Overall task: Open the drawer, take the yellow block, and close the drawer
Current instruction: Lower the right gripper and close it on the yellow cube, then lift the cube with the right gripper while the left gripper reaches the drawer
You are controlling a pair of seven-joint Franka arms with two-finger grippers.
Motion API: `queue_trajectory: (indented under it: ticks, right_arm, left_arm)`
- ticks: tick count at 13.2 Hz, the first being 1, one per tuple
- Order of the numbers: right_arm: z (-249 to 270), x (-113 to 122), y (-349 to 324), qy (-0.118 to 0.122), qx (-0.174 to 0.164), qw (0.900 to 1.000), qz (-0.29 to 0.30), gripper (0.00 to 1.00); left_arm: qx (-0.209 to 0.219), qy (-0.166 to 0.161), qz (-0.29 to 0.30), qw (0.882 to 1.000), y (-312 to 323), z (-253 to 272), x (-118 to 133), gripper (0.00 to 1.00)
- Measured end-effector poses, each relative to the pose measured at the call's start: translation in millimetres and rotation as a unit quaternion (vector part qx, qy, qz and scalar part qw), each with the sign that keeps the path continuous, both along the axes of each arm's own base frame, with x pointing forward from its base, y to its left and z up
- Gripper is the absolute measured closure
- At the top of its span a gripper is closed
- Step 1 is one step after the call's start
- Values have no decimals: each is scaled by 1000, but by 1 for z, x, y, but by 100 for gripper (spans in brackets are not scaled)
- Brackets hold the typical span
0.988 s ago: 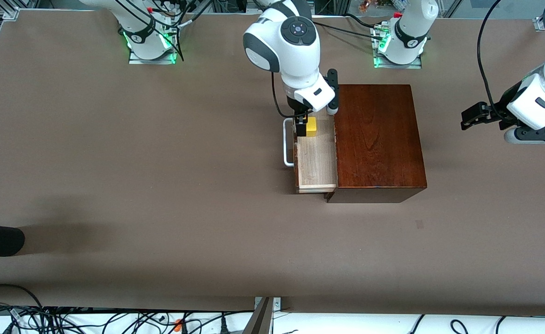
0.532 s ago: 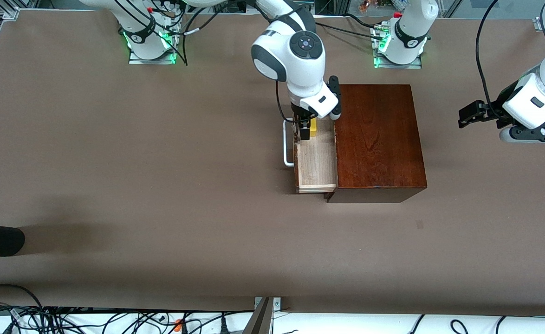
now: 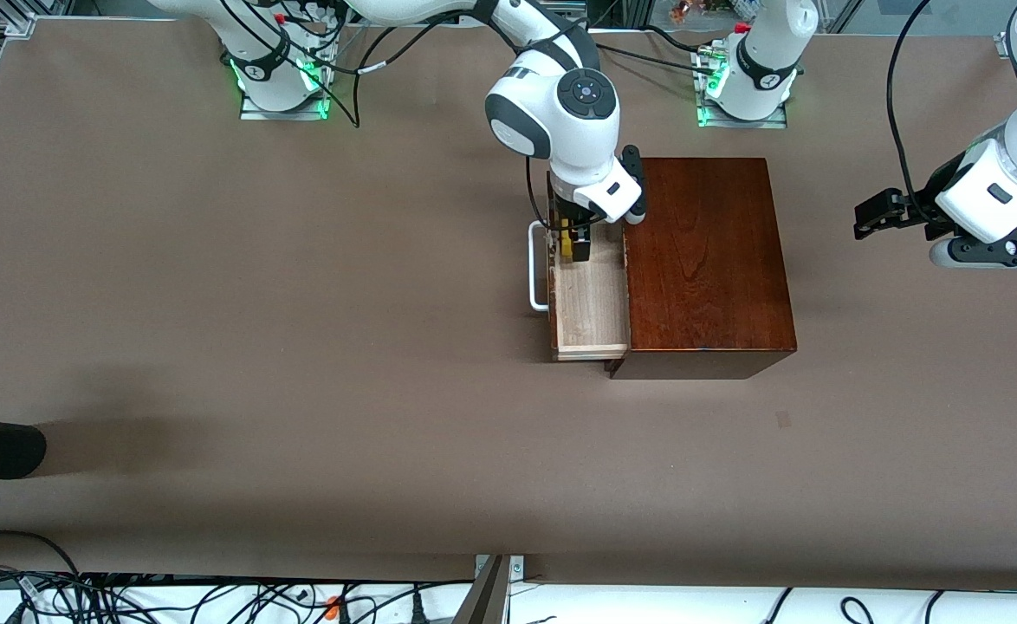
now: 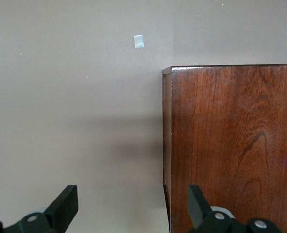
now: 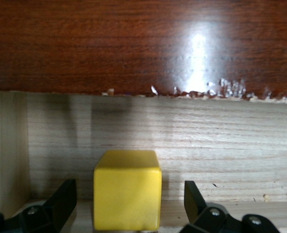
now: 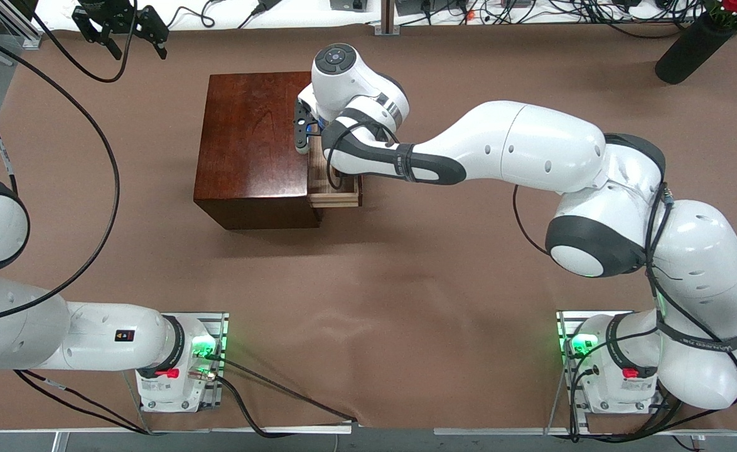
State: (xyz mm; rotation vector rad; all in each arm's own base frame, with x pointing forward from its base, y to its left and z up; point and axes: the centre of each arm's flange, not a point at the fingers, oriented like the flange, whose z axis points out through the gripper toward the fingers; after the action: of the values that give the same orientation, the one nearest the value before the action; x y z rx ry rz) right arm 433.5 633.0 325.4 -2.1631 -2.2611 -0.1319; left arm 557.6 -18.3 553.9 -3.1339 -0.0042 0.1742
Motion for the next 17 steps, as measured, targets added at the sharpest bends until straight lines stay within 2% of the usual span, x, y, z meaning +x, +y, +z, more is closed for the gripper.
queue_trajectory:
  ticks: [1,3,4,10,15,17]
  right_arm:
    - [0,0,0,0,0,1000,0,10]
    - [-1,0,0,0,-1,1000,0,37]
    - [-1,0,0,0,-1,1000,0,45]
    - [7,2,-1,2,-4,1000,-13,44]
    - [111,14,-14,0,-3,999,-52,44]
    - [141,24,-37,7,-14,997,-73,44]
  left_arm:
    - [0,0,0,1000,0,0,0,0]
    - [0,1,0,1000,0,-1,0,0]
    - [0,1,0,1000,0,-1,0,0]
    - [0,1,0,1000,0,-1,0,0]
    - [0,1,-1,1000,-1,-1,0,0]
    - [0,1,-10,1000,-11,-1,0,0]
